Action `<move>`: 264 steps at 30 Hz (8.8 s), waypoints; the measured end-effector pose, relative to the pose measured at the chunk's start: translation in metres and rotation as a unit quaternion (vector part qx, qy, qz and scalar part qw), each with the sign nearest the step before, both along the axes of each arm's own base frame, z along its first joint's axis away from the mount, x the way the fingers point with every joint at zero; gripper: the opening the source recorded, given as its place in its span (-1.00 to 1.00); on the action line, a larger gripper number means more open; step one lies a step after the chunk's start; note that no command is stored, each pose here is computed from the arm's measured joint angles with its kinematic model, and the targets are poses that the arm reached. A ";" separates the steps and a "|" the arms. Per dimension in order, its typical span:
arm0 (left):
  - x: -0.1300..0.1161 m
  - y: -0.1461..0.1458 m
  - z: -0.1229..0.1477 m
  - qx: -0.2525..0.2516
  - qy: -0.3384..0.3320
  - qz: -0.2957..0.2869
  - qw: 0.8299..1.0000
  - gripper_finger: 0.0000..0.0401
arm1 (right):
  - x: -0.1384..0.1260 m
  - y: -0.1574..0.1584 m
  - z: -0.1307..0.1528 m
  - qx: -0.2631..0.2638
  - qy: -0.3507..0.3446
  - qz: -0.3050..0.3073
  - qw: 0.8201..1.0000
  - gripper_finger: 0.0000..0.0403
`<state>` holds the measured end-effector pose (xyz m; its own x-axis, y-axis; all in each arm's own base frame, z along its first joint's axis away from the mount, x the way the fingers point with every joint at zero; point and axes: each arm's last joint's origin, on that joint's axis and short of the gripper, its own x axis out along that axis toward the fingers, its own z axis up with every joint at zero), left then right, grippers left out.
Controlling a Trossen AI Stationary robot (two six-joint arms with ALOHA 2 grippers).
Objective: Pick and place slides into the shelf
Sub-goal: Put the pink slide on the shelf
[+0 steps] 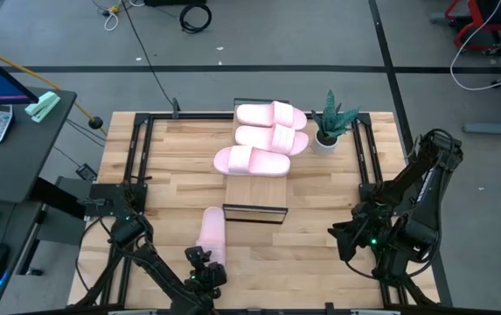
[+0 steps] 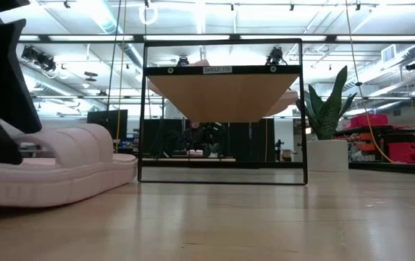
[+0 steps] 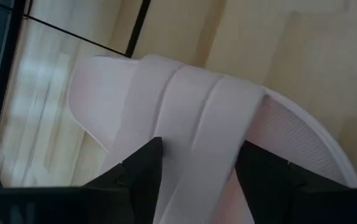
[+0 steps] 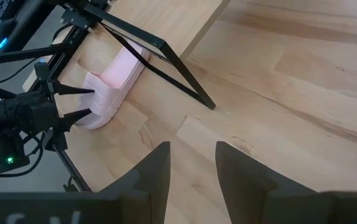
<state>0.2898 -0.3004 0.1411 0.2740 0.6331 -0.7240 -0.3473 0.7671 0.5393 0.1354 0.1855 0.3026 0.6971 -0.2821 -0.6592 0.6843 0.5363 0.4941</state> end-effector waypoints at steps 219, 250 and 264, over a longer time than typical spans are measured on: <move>-0.042 0.302 0.172 0.105 -0.202 -0.489 0.842 -0.97 | 0.040 -0.033 0.000 -0.002 0.024 -0.080 0.997 -0.38; -0.050 0.291 0.156 0.086 -0.103 -0.505 0.853 -0.82 | 0.040 -0.033 0.000 -0.003 0.026 -0.078 0.997 -0.38; -0.049 0.287 0.156 0.095 -0.099 -0.496 0.857 -0.88 | 0.040 -0.033 0.000 -0.003 0.025 -0.076 0.997 -0.38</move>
<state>0.2406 -0.0136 0.2966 0.8515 0.1185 -0.5109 0.3262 0.6430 0.6929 0.1755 0.1530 0.3022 0.6117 -0.3862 -0.6904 0.7819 0.4272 0.4539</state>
